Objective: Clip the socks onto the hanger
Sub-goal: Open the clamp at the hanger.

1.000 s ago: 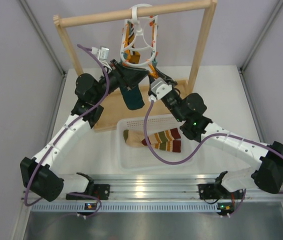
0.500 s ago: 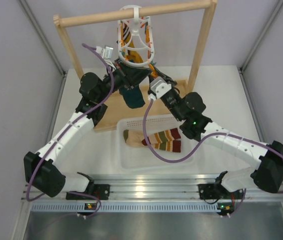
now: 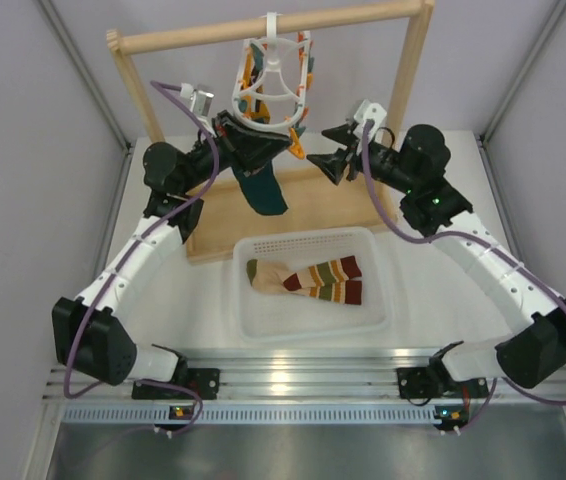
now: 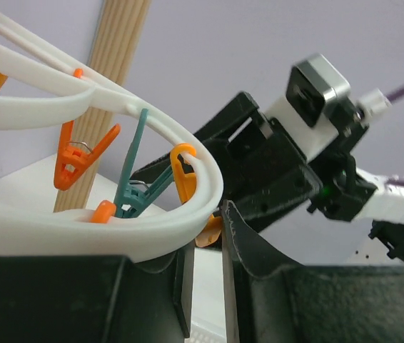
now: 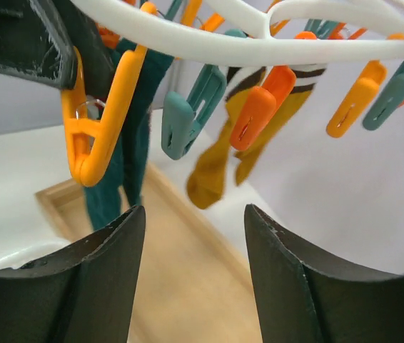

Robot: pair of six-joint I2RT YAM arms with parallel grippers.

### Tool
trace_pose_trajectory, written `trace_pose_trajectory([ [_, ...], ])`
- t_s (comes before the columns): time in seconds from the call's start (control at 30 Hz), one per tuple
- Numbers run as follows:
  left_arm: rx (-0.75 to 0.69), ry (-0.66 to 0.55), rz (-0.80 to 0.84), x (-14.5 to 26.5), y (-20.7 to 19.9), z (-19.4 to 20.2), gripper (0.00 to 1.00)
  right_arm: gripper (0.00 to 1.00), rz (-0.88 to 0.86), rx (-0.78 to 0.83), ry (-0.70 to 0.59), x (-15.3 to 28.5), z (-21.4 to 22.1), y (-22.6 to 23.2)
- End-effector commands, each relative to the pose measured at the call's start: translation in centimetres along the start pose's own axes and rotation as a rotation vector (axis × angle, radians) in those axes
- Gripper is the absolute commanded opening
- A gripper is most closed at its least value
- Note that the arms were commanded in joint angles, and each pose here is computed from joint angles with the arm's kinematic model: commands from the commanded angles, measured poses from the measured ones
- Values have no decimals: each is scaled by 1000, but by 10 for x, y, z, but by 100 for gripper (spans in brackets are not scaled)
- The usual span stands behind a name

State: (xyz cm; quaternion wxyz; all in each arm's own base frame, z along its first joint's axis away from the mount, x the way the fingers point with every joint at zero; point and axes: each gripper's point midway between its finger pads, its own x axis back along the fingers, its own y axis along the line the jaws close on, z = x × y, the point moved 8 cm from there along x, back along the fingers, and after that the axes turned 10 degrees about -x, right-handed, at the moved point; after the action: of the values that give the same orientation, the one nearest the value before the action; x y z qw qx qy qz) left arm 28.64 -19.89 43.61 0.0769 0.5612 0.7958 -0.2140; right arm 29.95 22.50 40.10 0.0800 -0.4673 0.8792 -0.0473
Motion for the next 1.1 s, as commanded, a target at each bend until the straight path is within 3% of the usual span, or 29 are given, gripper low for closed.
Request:
trace_pose_trajectory([
  [0.0,-92,-8,152,-1,-6,-9,3,57,-267,-215,-8,7,-27,13],
  [0.13,-103,2,211,-3,-4,-7,4,54,-452,-343,23,0,-31,21],
  [0.33,-138,5,256,-2,-2,-10,5,55,-595,-408,67,2,-27,31],
  [0.5,-150,18,281,-2,-1,-10,2,55,-625,-439,88,-3,-22,31],
  [0.83,-177,12,315,-3,-4,-13,1,53,-571,-669,36,-28,-25,9],
  [1.07,-178,13,318,-3,-5,-13,0,47,-600,-721,-64,-25,-36,7],
])
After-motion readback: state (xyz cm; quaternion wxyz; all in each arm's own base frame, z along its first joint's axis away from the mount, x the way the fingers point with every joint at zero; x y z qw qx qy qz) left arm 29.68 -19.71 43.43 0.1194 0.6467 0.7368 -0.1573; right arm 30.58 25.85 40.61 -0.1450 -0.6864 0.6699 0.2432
